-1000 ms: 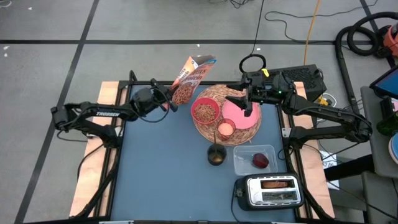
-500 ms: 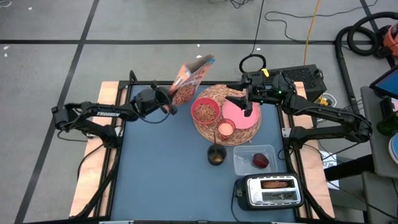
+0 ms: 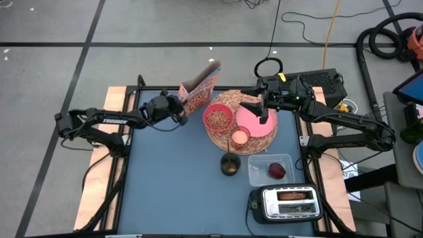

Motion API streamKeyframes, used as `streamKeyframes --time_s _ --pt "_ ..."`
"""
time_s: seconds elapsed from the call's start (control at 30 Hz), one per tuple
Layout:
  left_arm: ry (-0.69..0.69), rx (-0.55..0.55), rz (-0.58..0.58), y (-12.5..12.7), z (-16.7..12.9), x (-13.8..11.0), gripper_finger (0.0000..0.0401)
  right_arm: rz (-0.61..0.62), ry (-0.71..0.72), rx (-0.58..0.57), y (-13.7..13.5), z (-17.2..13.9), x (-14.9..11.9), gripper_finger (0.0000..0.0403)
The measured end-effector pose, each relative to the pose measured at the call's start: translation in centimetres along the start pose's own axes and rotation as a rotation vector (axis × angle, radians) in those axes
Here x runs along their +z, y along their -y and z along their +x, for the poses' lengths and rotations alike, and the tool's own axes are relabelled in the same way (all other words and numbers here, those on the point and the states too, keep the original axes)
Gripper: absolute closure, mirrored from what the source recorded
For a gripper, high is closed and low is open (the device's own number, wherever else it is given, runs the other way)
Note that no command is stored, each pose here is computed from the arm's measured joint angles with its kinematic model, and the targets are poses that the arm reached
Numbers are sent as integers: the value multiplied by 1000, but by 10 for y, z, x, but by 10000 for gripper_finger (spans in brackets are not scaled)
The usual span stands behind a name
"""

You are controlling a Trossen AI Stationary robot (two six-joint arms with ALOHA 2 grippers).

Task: Arrange a breakfast setting
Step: Pour the cereal from the cereal box into the red bowl

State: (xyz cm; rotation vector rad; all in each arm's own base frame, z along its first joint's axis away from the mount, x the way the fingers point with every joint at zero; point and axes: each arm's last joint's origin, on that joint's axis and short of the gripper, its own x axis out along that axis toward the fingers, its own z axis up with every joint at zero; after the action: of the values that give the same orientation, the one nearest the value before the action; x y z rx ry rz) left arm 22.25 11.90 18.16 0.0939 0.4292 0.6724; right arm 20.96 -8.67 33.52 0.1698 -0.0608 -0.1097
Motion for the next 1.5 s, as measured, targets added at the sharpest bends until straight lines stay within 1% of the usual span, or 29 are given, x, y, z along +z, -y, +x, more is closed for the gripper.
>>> streamKeyframes --time_s 0.1,0.17,0.5,0.57,0.67,0.8,1.07,1.5 --pt "0 1 -31 0 0 0 369 0 0 0 0 0 0 135" --pt "0 2 -51 -1 -1 0 355 0 0 0 0 0 0 135" --pt "2 1 -67 -1 -1 1 215 0 0 0 0 0 0 135" --pt "4 1 -68 -1 -1 1 195 0 0 0 0 0 0 135" --pt "5 1 -61 -1 -1 1 177 0 0 0 0 0 0 135" --pt "12 2 -25 -2 -4 3 172 0 0 0 0 0 0 135" --pt "34 5 -27 -8 -21 13 171 0 0 0 0 0 0 135" --pt "187 2 -57 -14 -54 37 171 0 0 0 0 0 0 135"
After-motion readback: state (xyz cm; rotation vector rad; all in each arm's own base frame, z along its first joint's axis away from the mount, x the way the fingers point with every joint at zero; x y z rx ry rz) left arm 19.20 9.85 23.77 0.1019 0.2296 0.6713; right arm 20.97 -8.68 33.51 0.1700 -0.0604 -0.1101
